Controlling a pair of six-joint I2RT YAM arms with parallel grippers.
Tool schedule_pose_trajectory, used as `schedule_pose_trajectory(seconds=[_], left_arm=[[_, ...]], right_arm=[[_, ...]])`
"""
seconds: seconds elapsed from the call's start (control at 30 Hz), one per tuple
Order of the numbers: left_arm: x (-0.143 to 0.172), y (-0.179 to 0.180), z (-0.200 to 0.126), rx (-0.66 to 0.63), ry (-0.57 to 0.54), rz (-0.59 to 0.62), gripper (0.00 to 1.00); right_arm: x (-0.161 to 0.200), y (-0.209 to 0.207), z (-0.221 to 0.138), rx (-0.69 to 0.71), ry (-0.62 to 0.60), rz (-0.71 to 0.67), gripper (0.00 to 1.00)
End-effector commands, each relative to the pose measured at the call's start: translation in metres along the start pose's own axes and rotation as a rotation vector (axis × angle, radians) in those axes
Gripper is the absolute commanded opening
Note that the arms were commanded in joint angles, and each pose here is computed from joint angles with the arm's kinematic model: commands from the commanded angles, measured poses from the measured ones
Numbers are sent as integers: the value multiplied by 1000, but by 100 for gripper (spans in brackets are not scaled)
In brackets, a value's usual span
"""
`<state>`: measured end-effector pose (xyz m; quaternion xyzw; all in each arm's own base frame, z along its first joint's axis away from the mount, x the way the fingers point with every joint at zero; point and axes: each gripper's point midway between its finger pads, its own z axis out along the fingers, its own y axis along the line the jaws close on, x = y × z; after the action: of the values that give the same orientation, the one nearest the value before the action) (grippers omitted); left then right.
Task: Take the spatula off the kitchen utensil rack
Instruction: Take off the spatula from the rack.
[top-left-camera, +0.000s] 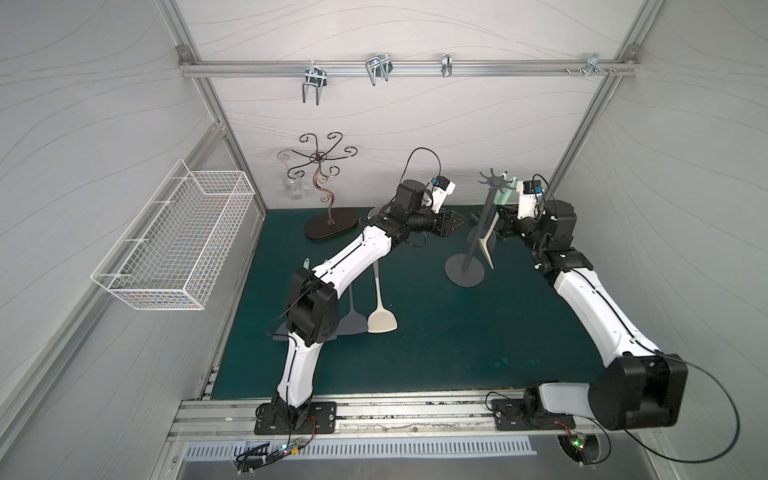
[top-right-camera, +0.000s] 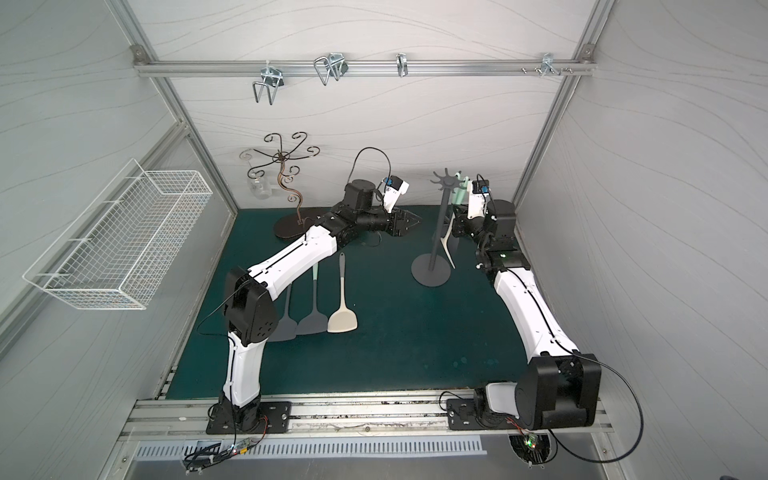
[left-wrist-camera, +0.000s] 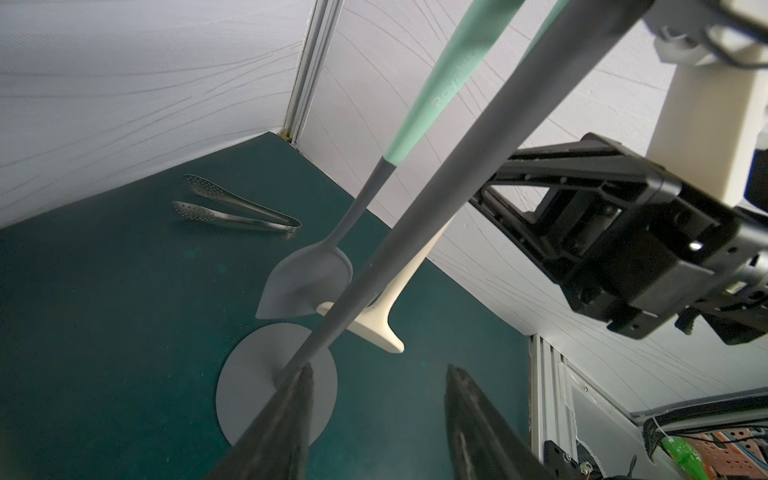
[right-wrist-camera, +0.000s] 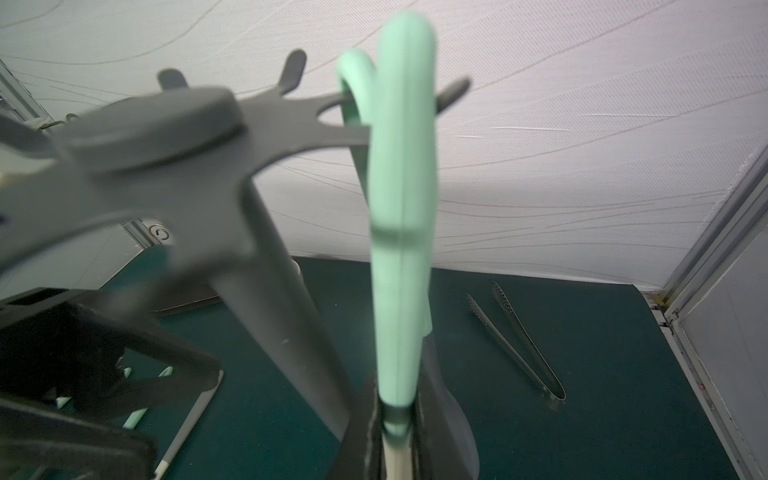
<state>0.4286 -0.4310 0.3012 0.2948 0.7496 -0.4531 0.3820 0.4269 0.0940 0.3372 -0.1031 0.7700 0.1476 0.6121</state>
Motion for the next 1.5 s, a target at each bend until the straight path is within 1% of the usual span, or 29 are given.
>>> schedule_pose_trajectory(seconds=[0.0, 0.13, 0.27, 0.4, 0.53, 0.67, 0.8, 0.9, 1.0, 1.17, 1.27, 1.37, 1.47], left_arm=[[-30, -17, -3, 41, -83, 63, 55], [-33, -19, -6, 38, -91, 71, 55], [-33, -20, -9, 33, -92, 73, 55], [-32, -20, -11, 30, -91, 72, 55], [-35, -24, -12, 39, -97, 77, 56], [-36, -35, -9, 89, -116, 117, 61], [-27, -51, 7, 111, -122, 231, 66], [-27, -52, 20, 114, -152, 253, 68], [-33, -50, 34, 119, -186, 264, 68], [-43, -40, 59, 113, -230, 251, 67], [-51, -33, 70, 107, -265, 221, 64], [-56, -27, 75, 90, -298, 197, 59], [-55, -24, 78, 81, -313, 197, 59]], right_arm=[[-43, 7, -24, 7, -130, -57, 0], [-50, -1, -29, 53, -139, -58, 0], [-54, 1, -33, 50, -145, -48, 0], [-57, 2, -36, 76, -131, -114, 0], [-61, -6, -38, 123, -126, -170, 0], [-49, -9, -31, 73, -102, -123, 0], [-40, -1, -28, 37, -92, -120, 0], [-43, 0, -30, 39, -95, -132, 0], [-45, 0, -31, 38, -96, -136, 0], [-45, 3, -31, 24, -92, -145, 0], [-44, 3, -30, 19, -90, -146, 0], [-45, 4, -30, 15, -92, -148, 0], [-45, 4, -30, 15, -92, -152, 0]])
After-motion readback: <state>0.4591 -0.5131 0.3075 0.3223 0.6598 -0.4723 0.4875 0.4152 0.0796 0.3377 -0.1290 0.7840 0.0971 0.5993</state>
